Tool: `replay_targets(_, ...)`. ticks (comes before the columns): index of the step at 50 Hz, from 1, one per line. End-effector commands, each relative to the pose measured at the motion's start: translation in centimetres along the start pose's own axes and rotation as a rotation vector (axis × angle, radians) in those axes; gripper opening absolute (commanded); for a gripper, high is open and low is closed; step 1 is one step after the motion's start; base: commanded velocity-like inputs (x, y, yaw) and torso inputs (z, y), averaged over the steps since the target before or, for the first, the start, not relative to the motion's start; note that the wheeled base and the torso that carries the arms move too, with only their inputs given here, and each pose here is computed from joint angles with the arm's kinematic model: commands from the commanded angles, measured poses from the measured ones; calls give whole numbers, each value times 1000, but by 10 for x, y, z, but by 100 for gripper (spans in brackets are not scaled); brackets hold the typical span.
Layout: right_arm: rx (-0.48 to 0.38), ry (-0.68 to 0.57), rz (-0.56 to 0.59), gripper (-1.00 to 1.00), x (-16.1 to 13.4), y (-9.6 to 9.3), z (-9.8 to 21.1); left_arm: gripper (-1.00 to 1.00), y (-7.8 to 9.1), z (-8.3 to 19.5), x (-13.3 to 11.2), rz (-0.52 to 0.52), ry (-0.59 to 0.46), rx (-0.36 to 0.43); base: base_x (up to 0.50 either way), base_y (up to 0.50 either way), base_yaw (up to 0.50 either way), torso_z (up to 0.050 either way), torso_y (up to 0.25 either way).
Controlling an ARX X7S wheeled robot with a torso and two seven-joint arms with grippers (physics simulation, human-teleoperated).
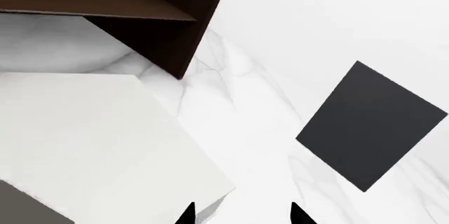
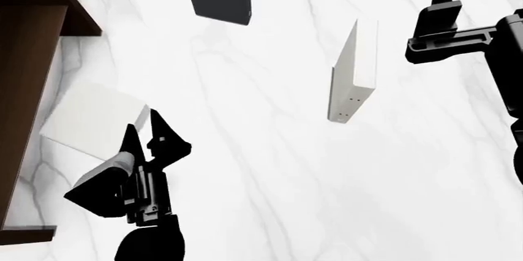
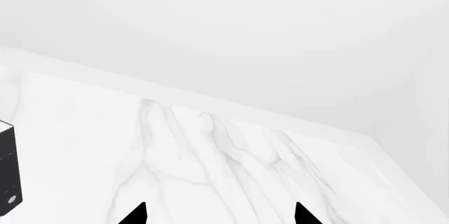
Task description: Pick up the book on the right and place it under the cabinet shelf.
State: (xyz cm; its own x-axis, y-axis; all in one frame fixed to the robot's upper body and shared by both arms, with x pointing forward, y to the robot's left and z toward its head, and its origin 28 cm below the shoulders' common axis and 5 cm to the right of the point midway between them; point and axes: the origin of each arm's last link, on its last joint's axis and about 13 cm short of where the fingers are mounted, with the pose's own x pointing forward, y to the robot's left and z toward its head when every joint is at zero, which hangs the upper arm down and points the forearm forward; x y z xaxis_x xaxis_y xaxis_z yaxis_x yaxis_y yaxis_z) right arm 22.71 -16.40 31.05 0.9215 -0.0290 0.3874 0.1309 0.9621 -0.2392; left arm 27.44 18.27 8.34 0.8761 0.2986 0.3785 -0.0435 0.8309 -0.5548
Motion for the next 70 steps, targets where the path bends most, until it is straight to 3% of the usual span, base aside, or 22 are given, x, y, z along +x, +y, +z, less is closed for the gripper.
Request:
replay_targets(1, 2, -7, -5, 100, -2, -2, 1, 100, 107, -9, -7, 743, 136, 70, 0, 0, 0, 0, -9)
replay_targets(30, -7, -19, -7, 100, -1, 0, 6, 100, 118, -2, 17, 772, 128, 76, 0, 1, 2, -1, -5)
replay_targets(70, -10, -15, 2, 100, -1, 2, 7, 100, 116, 11, 51, 771, 67, 121, 3, 4, 6, -2, -6)
